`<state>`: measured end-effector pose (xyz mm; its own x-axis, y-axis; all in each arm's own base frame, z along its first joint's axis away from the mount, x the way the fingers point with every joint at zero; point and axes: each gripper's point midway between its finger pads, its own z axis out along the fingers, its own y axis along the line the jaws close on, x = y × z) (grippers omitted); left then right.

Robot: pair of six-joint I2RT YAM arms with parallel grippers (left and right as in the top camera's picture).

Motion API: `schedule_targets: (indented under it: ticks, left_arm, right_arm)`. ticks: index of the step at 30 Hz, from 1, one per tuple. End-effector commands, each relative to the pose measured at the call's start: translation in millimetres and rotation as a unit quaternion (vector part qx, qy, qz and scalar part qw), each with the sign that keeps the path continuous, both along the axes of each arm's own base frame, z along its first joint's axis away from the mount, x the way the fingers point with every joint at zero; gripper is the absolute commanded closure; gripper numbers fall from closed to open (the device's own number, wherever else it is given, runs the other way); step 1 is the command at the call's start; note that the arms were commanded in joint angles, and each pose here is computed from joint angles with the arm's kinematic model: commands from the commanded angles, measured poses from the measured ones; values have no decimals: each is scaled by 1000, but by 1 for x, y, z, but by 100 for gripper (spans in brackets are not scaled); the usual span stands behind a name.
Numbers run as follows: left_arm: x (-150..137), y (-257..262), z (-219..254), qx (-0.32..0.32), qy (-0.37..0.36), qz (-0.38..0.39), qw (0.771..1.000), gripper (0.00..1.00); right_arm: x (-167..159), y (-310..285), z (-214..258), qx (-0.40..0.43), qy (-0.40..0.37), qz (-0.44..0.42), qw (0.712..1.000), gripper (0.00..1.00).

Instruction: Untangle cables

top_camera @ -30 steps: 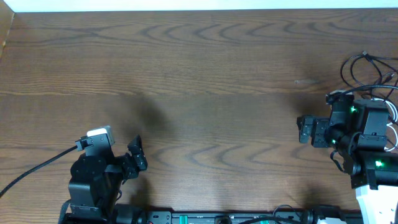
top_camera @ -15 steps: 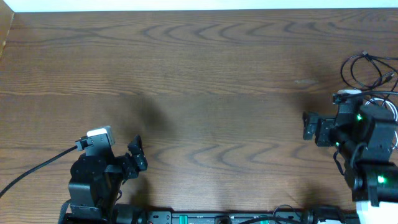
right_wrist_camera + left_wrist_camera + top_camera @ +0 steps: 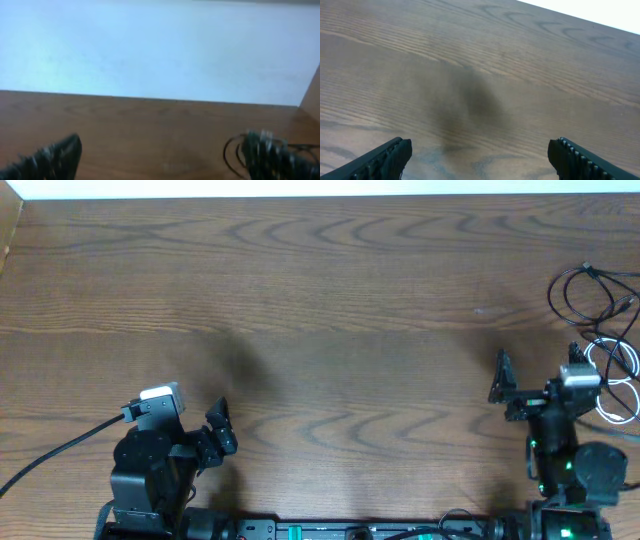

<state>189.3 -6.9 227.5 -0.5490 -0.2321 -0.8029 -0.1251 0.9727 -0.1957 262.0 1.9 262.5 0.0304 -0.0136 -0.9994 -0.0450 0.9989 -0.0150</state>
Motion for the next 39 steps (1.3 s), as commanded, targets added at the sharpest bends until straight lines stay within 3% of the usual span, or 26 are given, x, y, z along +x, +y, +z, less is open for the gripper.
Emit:
schedule_targets:
  ticks: [1, 12, 19, 24, 39]
  left_arm:
    - [0, 3, 0, 8, -1, 5, 1000, 7]
    - [0, 3, 0, 8, -1, 5, 1000, 8]
    - [0, 3, 0, 8, -1, 5, 1000, 7]
    - [0, 3, 0, 8, -1, 5, 1000, 8]
    - [0, 3, 0, 8, -1, 5, 1000, 7]
  right_arm:
    - [-5, -1, -10, -4, -31, -4, 1000, 1]
    - [-17, -6, -32, -5, -97, -24, 995, 1]
    - [-17, -7, -56, -30, -50, -27, 998, 1]
    - [-16, -3, -105, -26, 50, -16, 998, 1]
    - [-15, -4, -108, -24, 57, -17, 998, 1]
